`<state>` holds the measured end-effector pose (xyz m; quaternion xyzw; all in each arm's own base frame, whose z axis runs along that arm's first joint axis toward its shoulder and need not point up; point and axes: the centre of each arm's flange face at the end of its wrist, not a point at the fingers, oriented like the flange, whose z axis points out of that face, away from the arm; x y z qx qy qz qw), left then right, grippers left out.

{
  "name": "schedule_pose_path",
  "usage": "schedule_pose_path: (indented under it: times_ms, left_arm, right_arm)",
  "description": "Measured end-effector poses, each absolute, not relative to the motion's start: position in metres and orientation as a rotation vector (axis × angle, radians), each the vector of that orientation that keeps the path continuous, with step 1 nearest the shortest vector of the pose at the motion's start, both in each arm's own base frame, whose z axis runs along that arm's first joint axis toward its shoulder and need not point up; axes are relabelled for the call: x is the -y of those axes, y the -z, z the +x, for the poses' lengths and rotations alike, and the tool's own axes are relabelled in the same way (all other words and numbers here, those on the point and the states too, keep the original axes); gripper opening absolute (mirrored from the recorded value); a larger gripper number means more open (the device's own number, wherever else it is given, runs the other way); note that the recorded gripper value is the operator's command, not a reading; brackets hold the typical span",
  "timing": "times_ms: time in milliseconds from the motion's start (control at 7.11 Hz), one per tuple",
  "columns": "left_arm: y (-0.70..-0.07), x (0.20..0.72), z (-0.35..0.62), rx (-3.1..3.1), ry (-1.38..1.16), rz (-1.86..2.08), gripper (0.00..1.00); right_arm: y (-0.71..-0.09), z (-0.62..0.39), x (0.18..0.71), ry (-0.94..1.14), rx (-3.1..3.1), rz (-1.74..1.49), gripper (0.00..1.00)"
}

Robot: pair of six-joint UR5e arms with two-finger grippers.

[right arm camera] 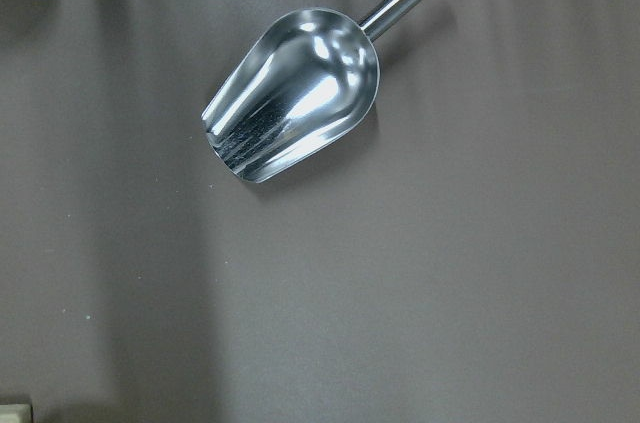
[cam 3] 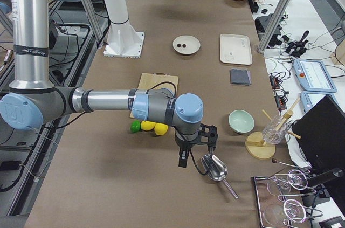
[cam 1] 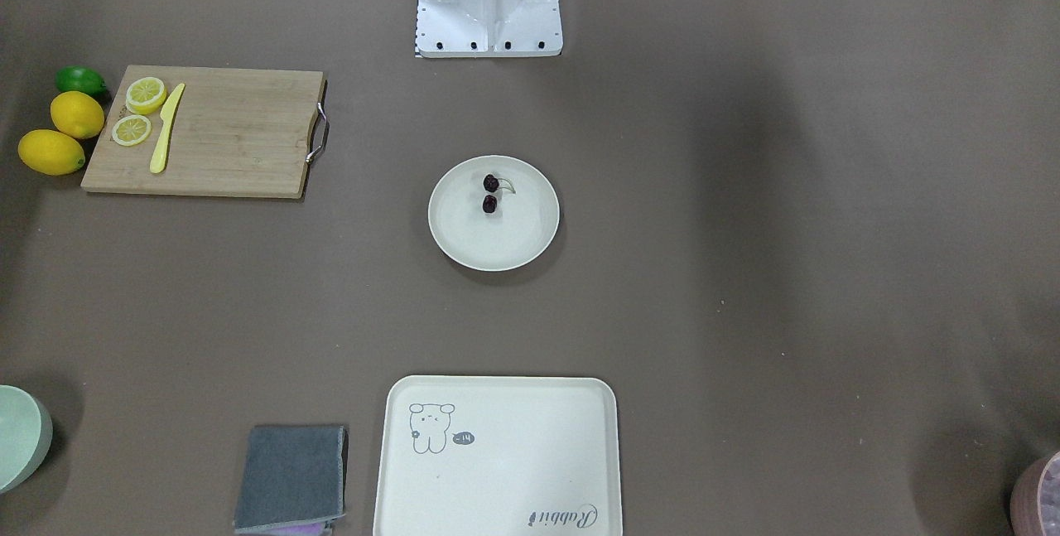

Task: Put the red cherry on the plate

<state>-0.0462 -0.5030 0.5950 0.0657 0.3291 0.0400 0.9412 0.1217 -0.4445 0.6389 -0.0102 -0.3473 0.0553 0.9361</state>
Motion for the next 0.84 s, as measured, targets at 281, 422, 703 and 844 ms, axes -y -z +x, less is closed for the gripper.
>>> schedule_pose_path:
  times_ms: [281,422,703,844]
  left_arm:
    - [-0.5941,0.5039,-0.0462,-0.670,-0.081,0.136,0.98]
    - [-0.5939,0.5044,-0.0464,-0.669,-0.081,0.136,0.98]
    - [-0.5939,0.5044,-0.0470,-0.668,-0.079,0.136,0.98]
    - [-0.5943,0.5040,-0.0472,-0.668,-0.078,0.135,0.98]
  right_arm:
    - [-0.6410,0.1209,0.4425,-0.114,0.711,-0.024,1.00]
    - [-0.6410,0.1204,0.4423,-0.113,0.711,-0.023,1.00]
    - [-0.6398,0.1199,0.4424,-0.109,0.713,-0.019,1.00]
    - [-0.6391,0.1197,0.4426,-0.108,0.715,-0.018,1.00]
